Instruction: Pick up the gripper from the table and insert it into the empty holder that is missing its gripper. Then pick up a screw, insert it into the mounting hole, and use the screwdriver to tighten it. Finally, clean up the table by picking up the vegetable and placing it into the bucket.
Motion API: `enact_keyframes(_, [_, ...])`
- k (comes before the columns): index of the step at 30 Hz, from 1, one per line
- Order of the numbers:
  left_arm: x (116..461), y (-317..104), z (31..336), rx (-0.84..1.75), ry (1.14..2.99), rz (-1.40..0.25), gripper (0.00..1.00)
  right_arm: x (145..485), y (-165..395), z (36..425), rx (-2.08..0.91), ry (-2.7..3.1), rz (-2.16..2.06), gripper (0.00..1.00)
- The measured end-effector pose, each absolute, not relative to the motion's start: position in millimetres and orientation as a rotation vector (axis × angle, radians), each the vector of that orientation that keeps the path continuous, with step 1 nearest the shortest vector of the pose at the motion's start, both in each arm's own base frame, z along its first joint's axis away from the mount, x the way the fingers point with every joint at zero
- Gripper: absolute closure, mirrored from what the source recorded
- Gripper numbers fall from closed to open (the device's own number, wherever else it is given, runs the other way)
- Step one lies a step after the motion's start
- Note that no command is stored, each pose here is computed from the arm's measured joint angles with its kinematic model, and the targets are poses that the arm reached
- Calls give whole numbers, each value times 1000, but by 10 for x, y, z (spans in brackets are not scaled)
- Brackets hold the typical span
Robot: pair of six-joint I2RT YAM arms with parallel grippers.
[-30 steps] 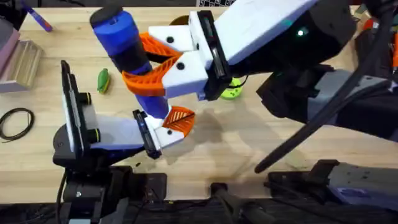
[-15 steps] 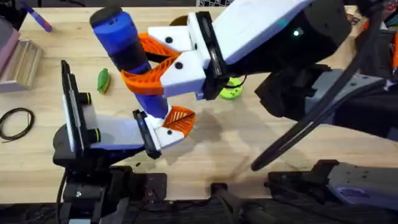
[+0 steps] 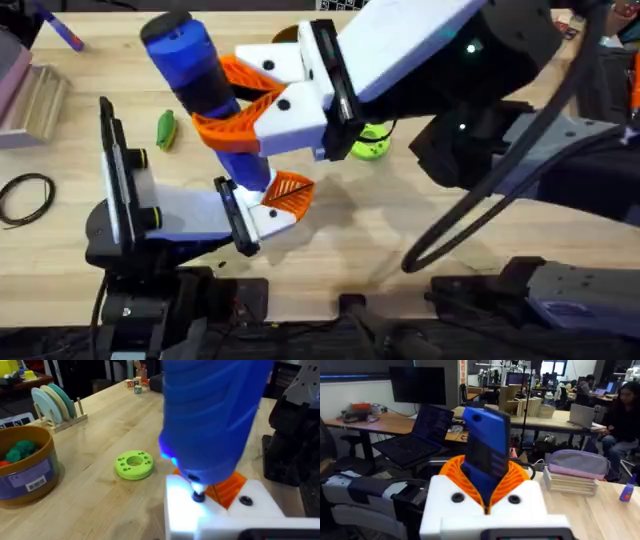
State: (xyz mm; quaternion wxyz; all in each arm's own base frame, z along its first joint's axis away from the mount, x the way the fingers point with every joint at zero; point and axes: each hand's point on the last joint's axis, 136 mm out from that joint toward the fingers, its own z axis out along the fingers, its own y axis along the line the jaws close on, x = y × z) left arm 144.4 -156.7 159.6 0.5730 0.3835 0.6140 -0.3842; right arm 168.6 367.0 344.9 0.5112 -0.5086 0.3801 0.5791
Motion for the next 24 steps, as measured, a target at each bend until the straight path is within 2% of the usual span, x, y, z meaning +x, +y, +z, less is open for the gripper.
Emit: enact_keyframes(24, [1438, -1570, 1598, 902, 1437, -903, 995, 1630, 3651, 3499, -1243, 850, 1392, 981])
